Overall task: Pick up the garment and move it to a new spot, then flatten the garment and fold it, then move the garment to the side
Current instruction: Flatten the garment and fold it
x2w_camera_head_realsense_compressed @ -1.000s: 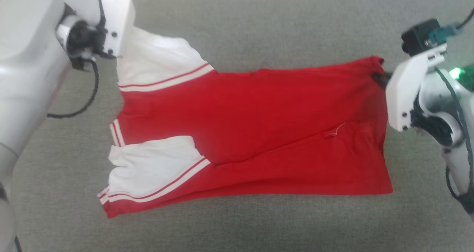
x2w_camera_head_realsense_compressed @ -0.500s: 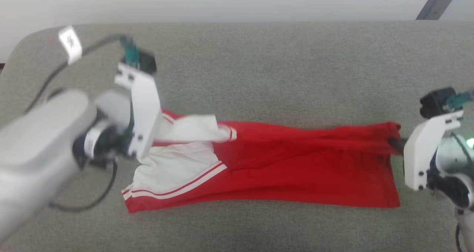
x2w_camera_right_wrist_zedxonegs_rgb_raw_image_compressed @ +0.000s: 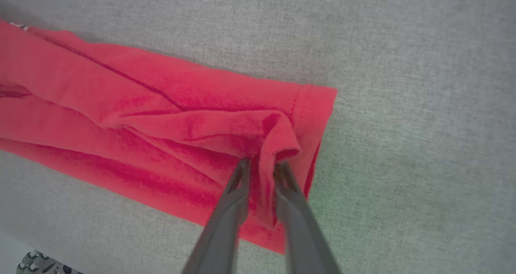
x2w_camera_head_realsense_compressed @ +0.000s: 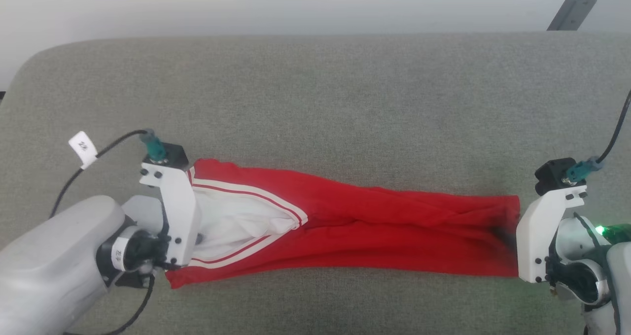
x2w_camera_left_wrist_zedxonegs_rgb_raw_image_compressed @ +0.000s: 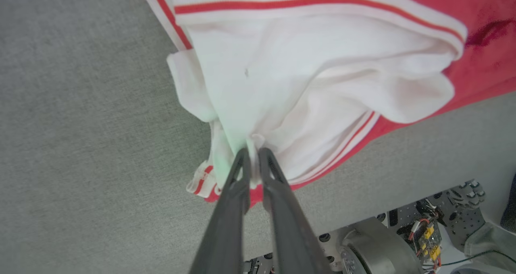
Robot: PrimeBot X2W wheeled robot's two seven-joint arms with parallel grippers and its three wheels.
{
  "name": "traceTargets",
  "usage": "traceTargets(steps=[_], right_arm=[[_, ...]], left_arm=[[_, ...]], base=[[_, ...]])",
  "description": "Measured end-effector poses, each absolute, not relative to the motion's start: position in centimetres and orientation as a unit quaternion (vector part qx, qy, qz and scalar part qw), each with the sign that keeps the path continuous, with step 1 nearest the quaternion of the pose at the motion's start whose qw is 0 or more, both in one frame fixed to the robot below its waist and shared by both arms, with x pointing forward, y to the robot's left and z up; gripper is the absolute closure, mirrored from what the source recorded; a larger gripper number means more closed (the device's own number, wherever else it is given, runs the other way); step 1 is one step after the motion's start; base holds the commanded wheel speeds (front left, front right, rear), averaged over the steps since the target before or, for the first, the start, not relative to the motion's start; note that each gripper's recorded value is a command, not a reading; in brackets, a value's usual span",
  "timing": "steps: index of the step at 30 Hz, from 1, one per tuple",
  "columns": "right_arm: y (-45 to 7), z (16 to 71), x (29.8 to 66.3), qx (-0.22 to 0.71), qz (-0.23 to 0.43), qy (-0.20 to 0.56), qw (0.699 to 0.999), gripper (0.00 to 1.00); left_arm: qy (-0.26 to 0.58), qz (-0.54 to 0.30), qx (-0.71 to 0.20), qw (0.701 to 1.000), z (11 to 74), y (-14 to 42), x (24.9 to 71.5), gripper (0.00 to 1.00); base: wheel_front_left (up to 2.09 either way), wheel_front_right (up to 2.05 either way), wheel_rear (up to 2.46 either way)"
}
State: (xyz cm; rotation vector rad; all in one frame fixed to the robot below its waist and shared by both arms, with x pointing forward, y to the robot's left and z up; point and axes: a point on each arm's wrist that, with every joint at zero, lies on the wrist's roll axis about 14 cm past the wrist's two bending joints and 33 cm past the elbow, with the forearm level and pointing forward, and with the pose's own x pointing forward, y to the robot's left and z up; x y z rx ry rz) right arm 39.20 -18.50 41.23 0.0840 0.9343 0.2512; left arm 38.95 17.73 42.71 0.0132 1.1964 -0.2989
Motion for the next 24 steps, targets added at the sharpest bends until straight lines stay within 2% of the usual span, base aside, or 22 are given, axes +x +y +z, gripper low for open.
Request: traceTargets(steps=[8,14,18,24], right_arm=[[-18.8,43.9,40.1,0.046,0.117,0.401,0.907,0.0],[-20.7,45.9,40.5,0.056,0.087,0.359,0.927,0.0],[-21.4,45.9,40.3,0.06,0.074,0.354,0.93,0.0],[-21.9,44.3,39.5,0.062,0.065,0.377,0.922,0.0]], left_arm=[[0.475,-0.142,-0.021,0.868,45.2,17.9,40.6,0.0],[0.358,-0.146,0.004,0.922,47.7,19.1,41.8,0.0],[0.292,-0.12,-0.017,0.949,48.7,20.5,42.0,0.0],[0.216,-0.081,-0.029,0.973,49.4,22.9,41.7,0.0]], base=[[0.0,0.0,0.0],[0.0,0.0,0.0],[0.0,0.0,0.0],[0.0,0.0,0.0]])
